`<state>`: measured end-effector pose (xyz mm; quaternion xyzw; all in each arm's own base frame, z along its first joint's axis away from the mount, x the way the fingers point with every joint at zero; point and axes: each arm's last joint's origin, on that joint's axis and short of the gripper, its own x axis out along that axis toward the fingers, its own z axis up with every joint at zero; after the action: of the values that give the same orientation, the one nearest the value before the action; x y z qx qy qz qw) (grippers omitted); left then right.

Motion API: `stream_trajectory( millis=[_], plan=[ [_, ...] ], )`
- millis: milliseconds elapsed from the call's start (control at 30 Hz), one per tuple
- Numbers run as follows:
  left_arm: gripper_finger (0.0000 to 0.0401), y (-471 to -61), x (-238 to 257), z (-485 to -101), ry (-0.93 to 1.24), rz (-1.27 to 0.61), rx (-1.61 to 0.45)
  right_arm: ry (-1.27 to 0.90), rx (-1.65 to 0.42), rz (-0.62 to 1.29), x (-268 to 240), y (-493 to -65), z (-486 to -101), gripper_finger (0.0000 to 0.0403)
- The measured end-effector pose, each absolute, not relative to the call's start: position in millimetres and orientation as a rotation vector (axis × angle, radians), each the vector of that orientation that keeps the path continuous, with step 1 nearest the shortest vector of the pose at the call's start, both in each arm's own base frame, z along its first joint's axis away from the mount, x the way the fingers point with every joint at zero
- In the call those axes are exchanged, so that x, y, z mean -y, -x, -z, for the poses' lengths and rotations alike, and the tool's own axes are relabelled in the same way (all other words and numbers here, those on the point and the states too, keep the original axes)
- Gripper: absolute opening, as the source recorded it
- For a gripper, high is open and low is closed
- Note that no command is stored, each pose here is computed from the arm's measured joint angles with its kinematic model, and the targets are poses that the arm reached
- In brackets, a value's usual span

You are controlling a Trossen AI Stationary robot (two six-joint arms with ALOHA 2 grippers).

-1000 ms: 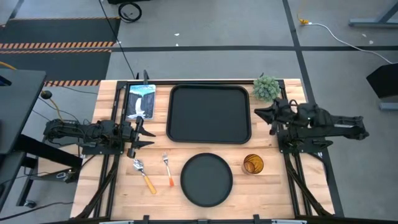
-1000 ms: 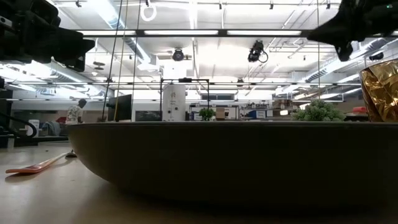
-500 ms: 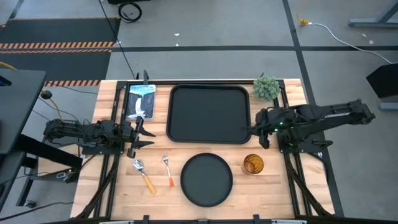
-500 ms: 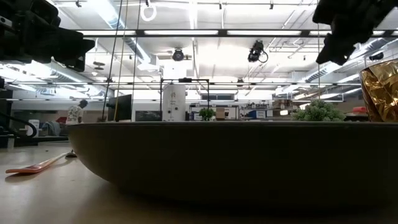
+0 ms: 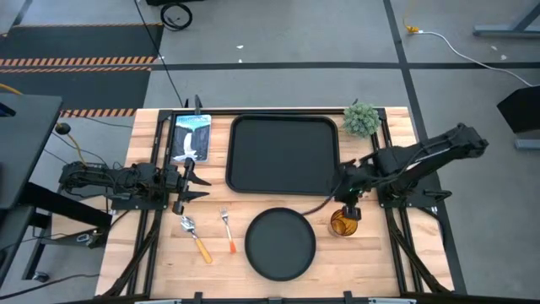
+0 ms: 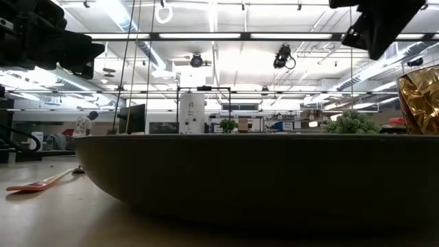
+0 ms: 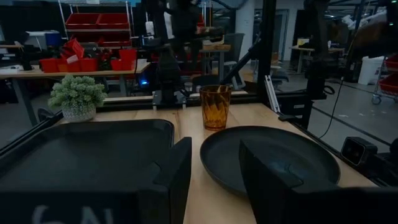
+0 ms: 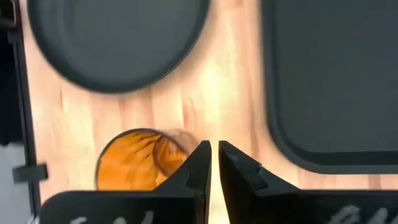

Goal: Pick and place plate/cup/fork/spoon on tray
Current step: Put the brown cup on the top right of the black serving tray

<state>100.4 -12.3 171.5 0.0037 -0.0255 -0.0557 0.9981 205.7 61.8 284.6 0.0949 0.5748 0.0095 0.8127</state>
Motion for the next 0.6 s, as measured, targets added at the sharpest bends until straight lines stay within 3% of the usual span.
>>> stream_trajectory(
  millis=[367,600],
  plan=[
    [0.0142,-100.4,12.3,-171.5,-0.007,0.111,0.051,-0.055,-1.474,0.031,-91.1,-228.1,-282.8,0.0146],
    [0.0142,-100.4,12.3,-171.5,-0.007,0.112,0.051,-0.007,-1.573,0.025,-98.2,-237.6,-264.7,0.0173]
  ],
)
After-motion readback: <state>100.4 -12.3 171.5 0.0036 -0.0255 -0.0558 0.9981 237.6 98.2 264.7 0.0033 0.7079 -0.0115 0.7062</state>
